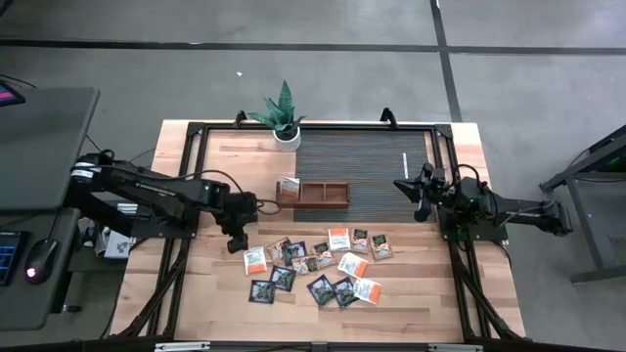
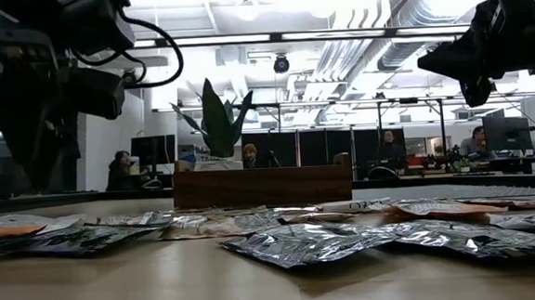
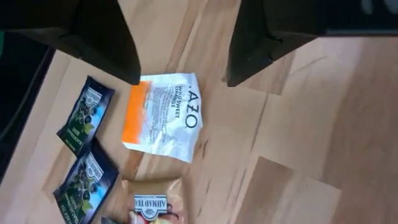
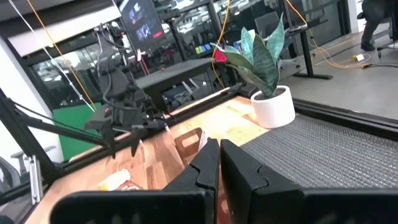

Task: Pick & Place Tea
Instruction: Put the orange tea bag into the left section of the wooden organizer, then put the blue tea bag into the middle section of the wooden organizer

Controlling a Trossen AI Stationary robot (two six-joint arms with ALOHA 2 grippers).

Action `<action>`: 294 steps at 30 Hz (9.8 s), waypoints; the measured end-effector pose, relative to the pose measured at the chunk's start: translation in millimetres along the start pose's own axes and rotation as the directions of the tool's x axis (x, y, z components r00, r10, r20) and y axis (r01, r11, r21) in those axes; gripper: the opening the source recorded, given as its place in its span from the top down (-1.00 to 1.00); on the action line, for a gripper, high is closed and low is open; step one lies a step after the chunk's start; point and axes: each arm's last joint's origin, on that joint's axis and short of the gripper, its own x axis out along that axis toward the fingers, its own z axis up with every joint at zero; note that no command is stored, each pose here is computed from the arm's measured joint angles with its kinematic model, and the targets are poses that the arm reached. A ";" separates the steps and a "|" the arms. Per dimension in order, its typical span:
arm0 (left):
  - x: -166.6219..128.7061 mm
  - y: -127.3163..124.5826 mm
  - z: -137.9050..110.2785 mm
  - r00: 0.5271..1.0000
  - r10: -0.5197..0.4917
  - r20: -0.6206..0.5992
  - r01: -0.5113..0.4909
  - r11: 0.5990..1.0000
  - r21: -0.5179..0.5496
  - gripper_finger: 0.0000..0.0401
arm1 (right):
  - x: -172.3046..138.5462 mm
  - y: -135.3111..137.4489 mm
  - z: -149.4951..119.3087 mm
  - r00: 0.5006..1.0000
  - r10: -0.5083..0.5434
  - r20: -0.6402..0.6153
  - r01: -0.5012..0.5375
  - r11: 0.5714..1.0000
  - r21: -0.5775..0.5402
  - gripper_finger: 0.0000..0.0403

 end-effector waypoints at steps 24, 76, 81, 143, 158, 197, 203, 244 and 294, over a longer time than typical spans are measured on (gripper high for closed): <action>45.6 -18.1 11.8 0.987 0.135 -0.090 -0.140 0.989 -0.049 -0.29 | 0.0 0.0 -0.1 1.000 0.000 -0.002 0.000 1.000 0.000 0.94; 61.1 -19.8 13.0 0.982 0.071 -0.173 -0.093 0.988 -0.122 0.99 | 0.1 0.0 -0.2 1.000 0.000 -0.002 0.000 1.000 0.000 0.94; 59.8 -20.1 12.9 0.983 0.070 -0.170 -0.091 0.989 -0.119 0.99 | 0.1 0.0 -0.2 1.000 0.000 -0.002 0.000 1.000 0.000 0.94; -76.9 -35.8 185.8 0.785 0.612 0.099 -0.584 0.676 0.450 1.00 | 0.5 -0.1 -0.7 1.000 -0.003 -0.008 0.003 1.000 -0.002 0.94; -57.0 -20.7 194.2 0.740 0.672 0.036 -0.609 0.645 0.462 1.00 | 0.4 -0.1 -0.6 1.000 -0.002 -0.008 0.002 1.000 -0.002 0.94; -51.5 1.5 202.5 0.777 0.629 -0.023 -0.552 0.700 0.453 0.99 | 0.5 -0.1 -0.7 1.000 -0.003 -0.008 0.003 1.000 -0.002 0.94; -51.1 1.0 202.3 0.791 0.611 -0.029 -0.529 0.707 0.470 0.84 | 0.5 -0.1 -0.6 1.000 -0.003 -0.008 0.003 1.000 -0.002 0.94; -25.9 -132.6 194.1 0.924 0.292 0.247 -0.383 0.710 0.591 0.27 | 0.5 -0.1 -0.6 1.000 -0.003 -0.008 0.003 1.000 -0.002 0.94; 23.7 -48.7 98.9 0.995 0.098 -0.011 -0.081 0.876 0.475 0.27 | 1.1 -0.4 -1.7 1.000 -0.007 -0.020 0.006 1.000 -0.004 0.94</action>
